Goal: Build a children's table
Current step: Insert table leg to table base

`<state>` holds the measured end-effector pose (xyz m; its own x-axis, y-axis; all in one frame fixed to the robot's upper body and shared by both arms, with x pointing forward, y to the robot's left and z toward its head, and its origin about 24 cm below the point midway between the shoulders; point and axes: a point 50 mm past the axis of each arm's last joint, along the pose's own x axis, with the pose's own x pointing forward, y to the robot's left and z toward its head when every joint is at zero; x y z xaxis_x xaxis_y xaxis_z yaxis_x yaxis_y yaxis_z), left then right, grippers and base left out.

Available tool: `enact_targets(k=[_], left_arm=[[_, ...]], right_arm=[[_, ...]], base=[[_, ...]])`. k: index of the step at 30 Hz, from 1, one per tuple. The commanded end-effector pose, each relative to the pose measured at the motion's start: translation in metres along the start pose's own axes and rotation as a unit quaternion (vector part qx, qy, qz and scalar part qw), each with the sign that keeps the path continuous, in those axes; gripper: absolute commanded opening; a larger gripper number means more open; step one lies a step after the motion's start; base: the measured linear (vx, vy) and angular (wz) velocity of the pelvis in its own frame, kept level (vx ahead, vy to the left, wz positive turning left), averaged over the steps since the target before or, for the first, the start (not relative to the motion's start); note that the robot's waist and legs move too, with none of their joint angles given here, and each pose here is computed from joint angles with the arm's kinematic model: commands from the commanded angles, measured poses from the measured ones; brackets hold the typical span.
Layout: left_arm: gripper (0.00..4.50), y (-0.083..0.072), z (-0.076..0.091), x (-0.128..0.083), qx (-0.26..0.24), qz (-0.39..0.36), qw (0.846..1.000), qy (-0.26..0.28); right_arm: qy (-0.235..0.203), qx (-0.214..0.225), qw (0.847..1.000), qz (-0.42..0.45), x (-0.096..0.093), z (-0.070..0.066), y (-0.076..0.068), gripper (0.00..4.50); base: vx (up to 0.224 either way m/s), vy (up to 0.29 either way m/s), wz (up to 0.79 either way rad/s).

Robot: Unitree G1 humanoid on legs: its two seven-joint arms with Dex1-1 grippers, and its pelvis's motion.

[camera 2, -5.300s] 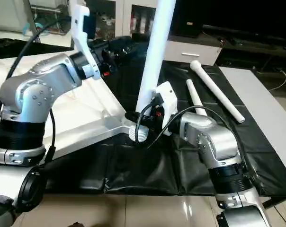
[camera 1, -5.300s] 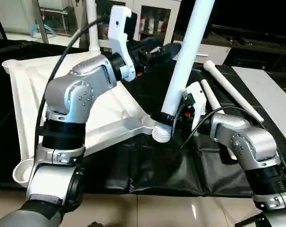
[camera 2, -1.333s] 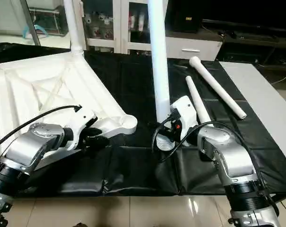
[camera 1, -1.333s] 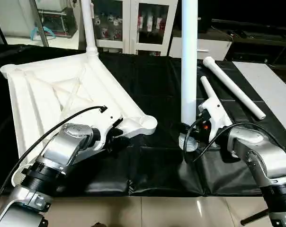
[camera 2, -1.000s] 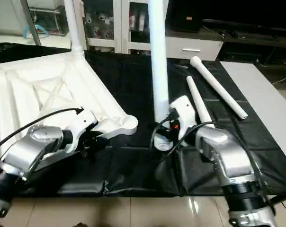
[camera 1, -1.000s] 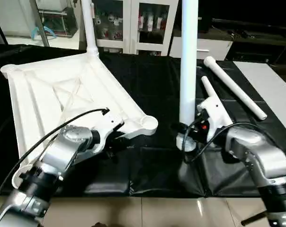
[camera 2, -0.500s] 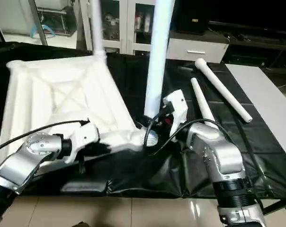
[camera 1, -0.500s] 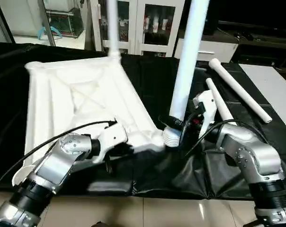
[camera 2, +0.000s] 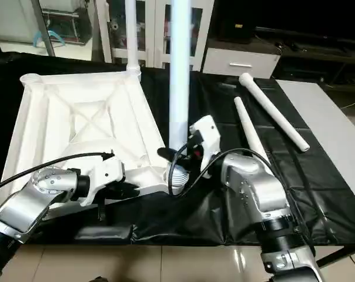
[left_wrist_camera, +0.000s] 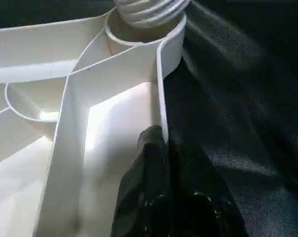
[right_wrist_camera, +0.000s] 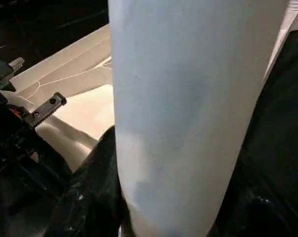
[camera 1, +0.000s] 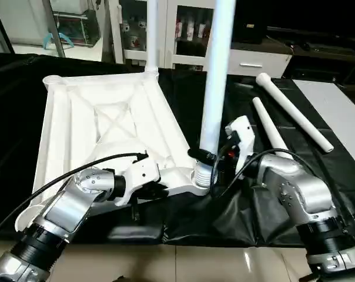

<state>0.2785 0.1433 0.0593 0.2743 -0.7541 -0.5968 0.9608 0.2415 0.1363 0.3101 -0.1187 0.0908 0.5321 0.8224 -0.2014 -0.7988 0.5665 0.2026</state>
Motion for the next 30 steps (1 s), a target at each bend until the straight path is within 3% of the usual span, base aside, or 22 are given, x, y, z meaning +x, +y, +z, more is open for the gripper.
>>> enact_targets(k=[1, 15, 26, 30], left_arm=[[0.00, -0.006, -0.006, 0.008, 0.004, -0.028, 0.999, 0.024], [0.00, -0.004, -0.004, 0.008, 0.006, -0.027, 0.999, 0.022], [0.00, -0.003, -0.004, 0.007, -0.003, -0.017, 1.000, 0.014], [0.00, -0.001, -0.002, 0.009, -0.005, -0.017, 1.000, 0.010]], right_arm=[[0.019, -0.008, 1.000, 0.005, 0.002, -0.001, -0.001, 1.86], [0.012, 0.040, 0.999, -0.020, 0.015, -0.010, -0.014, 1.86], [-0.029, 0.117, 0.991, -0.053, -0.005, -0.040, -0.016, 1.86], [-0.073, 0.142, 0.984, -0.083, -0.012, -0.054, -0.013, 1.86]], base=[[0.000, 0.000, 0.00], [0.000, 0.000, 0.00], [0.000, 0.000, 0.00], [0.000, 0.000, 0.00]])
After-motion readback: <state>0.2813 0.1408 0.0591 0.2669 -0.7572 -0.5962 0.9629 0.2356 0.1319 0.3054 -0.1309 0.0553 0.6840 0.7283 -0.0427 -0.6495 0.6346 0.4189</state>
